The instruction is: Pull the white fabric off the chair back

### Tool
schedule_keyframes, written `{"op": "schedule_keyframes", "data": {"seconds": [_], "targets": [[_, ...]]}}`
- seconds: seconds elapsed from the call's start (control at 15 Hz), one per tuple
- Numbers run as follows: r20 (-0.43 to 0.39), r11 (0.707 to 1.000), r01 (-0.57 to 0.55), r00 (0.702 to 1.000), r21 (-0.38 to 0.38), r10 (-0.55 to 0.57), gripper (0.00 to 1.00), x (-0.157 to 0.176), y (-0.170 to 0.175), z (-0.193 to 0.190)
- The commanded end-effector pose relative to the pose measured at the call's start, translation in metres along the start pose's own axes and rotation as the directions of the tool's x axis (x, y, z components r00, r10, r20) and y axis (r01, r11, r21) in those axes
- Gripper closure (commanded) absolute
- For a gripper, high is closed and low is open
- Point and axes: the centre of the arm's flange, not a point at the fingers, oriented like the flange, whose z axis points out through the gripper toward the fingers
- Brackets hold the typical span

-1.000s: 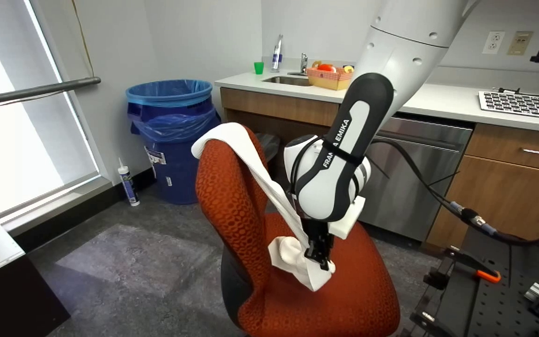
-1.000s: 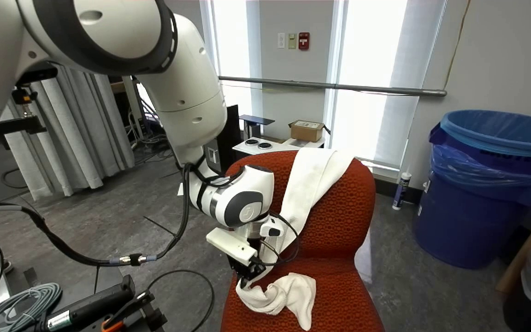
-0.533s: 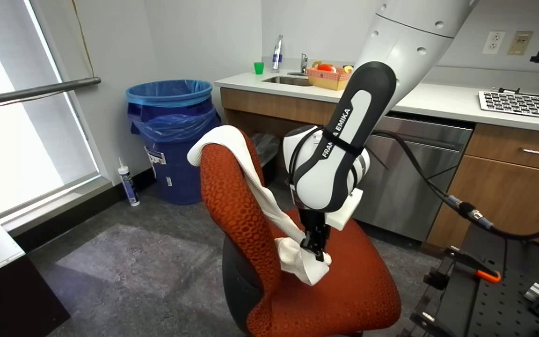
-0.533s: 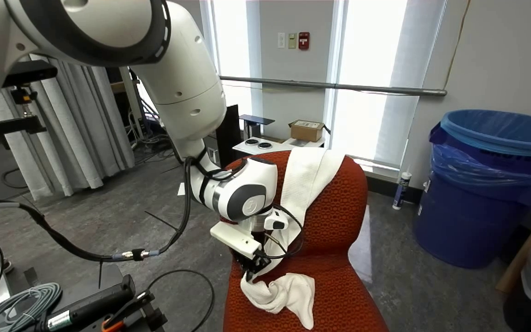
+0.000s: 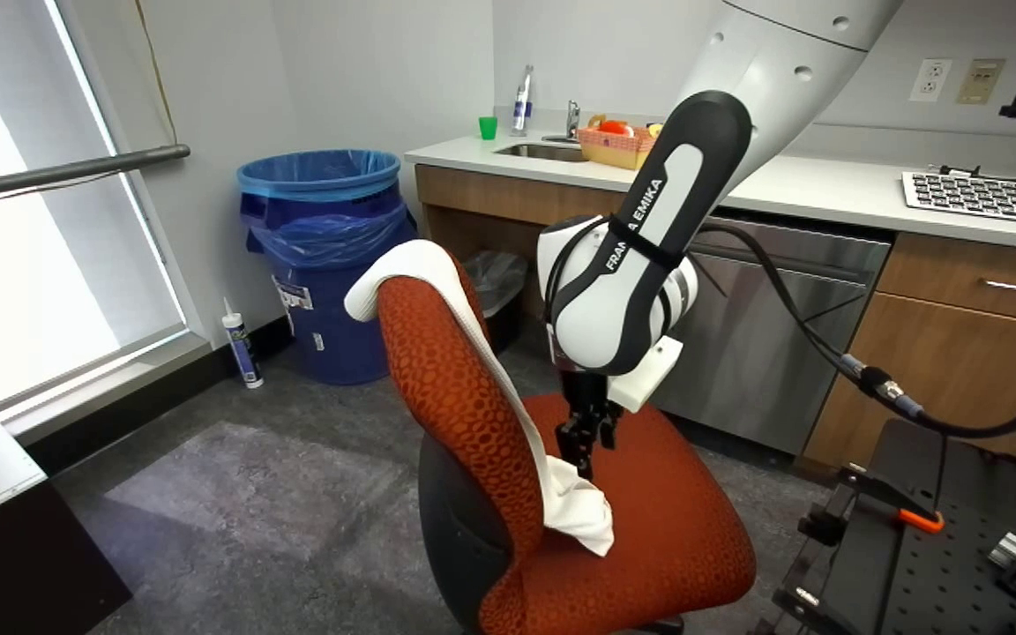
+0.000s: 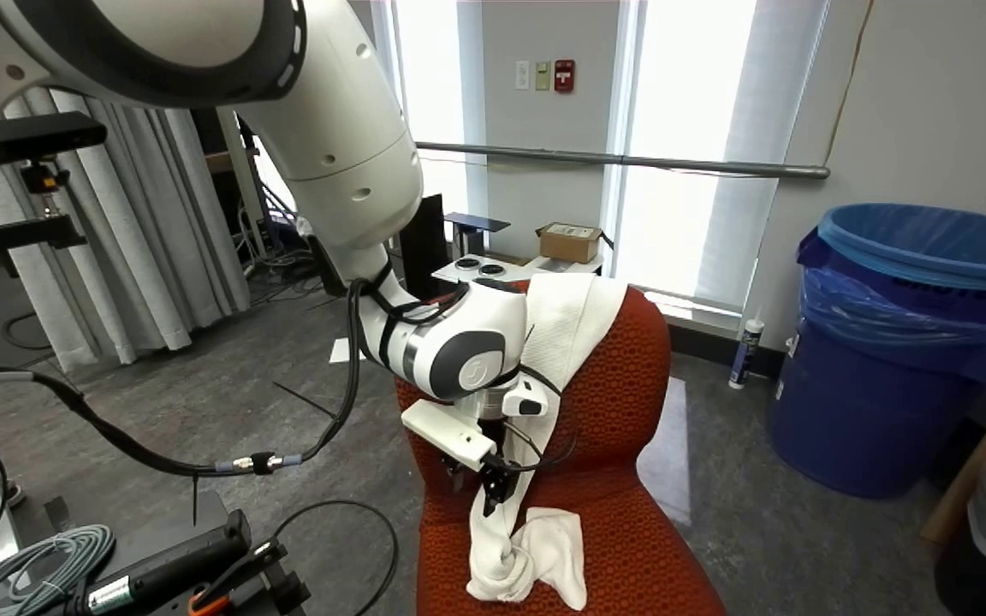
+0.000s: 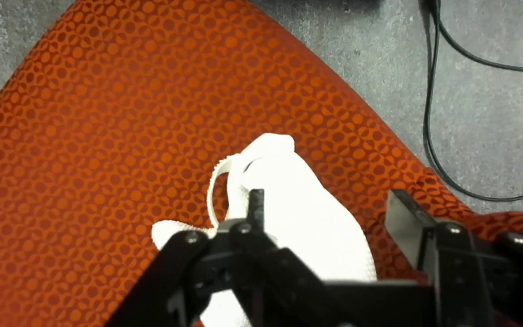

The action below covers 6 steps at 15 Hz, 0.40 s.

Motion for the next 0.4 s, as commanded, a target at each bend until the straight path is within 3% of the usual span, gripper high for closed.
{"op": "schedule_keyframes", "data": {"seconds": [0.0,0.33], "targets": [[-0.045,0.999,-0.027,0.999,0.02,0.028,0.0,0.001,0.004,-0.027],[-0.052,1.0,-0.015,0.999,0.003,0.016,0.0,0.007,0.004,-0.029]]}}
